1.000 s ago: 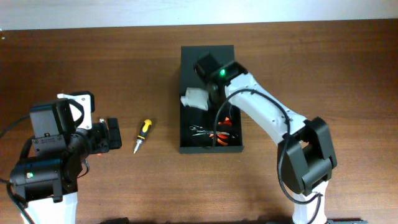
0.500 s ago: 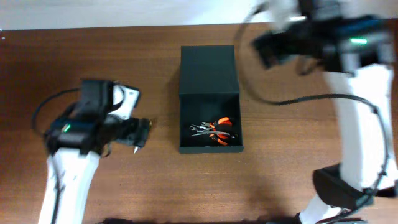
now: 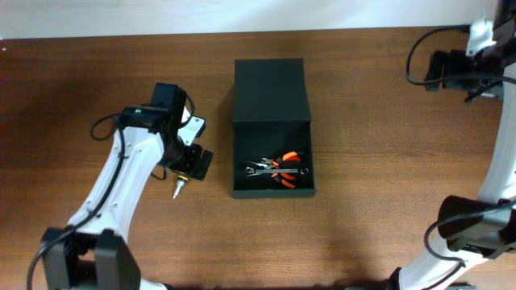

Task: Pack container
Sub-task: 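Lower the left gripper onto the yellow-black screwdriver handle and grasp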

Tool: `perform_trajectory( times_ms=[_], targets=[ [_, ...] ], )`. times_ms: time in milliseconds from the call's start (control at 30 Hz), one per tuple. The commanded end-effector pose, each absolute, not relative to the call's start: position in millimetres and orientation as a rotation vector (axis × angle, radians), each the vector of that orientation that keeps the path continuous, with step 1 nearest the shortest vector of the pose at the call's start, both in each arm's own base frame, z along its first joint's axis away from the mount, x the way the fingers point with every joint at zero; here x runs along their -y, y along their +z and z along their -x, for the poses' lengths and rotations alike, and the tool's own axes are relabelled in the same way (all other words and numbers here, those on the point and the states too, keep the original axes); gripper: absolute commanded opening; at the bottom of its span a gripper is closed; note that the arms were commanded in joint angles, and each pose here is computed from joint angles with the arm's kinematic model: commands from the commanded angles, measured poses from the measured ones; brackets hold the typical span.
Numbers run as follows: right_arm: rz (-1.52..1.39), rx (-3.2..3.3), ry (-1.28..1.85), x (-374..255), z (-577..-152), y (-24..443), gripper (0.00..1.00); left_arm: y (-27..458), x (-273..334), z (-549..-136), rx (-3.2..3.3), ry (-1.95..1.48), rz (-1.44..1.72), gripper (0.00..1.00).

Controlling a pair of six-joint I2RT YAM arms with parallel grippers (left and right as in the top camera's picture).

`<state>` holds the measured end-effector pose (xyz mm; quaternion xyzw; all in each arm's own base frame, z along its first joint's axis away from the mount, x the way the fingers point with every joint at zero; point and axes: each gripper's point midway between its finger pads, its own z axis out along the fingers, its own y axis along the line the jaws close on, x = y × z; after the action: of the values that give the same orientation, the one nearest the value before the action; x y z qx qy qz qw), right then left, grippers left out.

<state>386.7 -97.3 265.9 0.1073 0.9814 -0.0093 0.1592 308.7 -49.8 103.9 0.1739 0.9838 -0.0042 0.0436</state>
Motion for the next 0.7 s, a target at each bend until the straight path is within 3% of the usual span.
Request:
perform_trajectory(
  times_ms=[0, 267, 667],
  targets=[
    [-0.341, -2.874, 0.03, 94.3, -385.4, 233.8, 0.99, 96.5, 48.2, -320.3, -2.993, 0.013, -0.544, 0.99],
    [-0.338, -2.948, 0.048, 90.0, -383.9, 190.0, 0.99, 60.5, 37.7, -316.4, -2.989, 0.042, -0.522, 0.99],
    [-0.327, -2.946, 0.046, 90.4, -385.3, 188.4, 0.99, 21.3, 21.0, -300.6, -3.011, 0.049, -0.459, 0.99]
  ],
)
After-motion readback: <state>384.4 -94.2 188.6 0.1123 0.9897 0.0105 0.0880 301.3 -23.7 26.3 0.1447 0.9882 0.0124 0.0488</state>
